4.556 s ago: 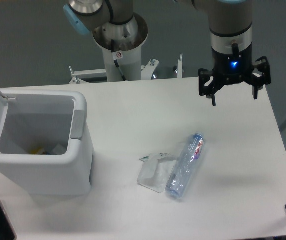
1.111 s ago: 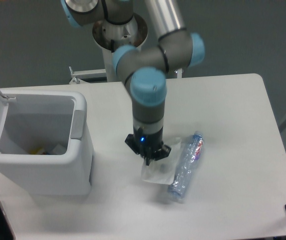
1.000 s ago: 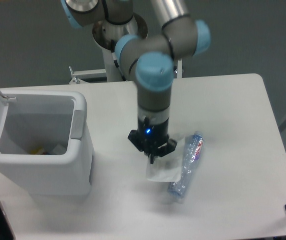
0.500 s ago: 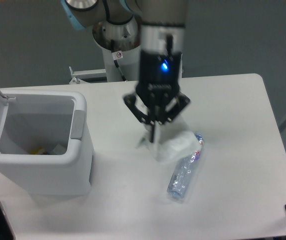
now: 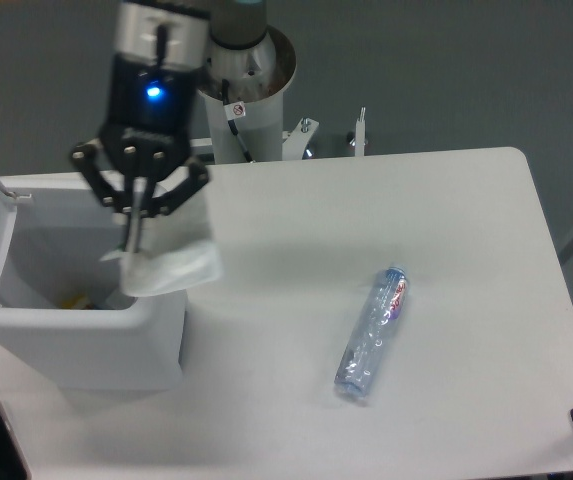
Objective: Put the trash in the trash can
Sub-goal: 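Lift the wrapper and carry it over the white trash bin, then move the open gripper over the clear water bottle and lower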
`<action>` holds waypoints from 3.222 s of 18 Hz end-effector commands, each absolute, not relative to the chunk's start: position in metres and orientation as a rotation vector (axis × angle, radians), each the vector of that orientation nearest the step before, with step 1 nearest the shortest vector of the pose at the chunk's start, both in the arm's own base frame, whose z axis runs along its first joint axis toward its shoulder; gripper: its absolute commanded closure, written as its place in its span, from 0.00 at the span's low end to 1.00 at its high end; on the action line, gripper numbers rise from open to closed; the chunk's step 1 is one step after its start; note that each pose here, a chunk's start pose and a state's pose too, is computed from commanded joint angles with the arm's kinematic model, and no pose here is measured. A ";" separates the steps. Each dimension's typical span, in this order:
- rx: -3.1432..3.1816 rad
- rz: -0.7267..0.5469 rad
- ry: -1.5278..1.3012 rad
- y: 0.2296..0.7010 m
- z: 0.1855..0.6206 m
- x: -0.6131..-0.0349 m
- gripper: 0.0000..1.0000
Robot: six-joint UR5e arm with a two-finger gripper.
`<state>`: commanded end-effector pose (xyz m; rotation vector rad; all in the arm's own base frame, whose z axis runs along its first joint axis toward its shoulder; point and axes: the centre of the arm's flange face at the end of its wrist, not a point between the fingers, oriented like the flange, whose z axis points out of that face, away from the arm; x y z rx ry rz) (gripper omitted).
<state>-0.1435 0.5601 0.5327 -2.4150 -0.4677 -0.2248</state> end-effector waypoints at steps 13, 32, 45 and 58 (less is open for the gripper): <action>-2.494 -0.293 -0.381 0.583 0.495 -0.099 0.39; -2.342 0.128 -0.588 0.471 0.520 -0.348 0.00; -2.776 0.193 -0.191 0.514 0.309 -0.473 0.00; -2.852 0.017 -0.168 0.527 0.225 -0.466 0.00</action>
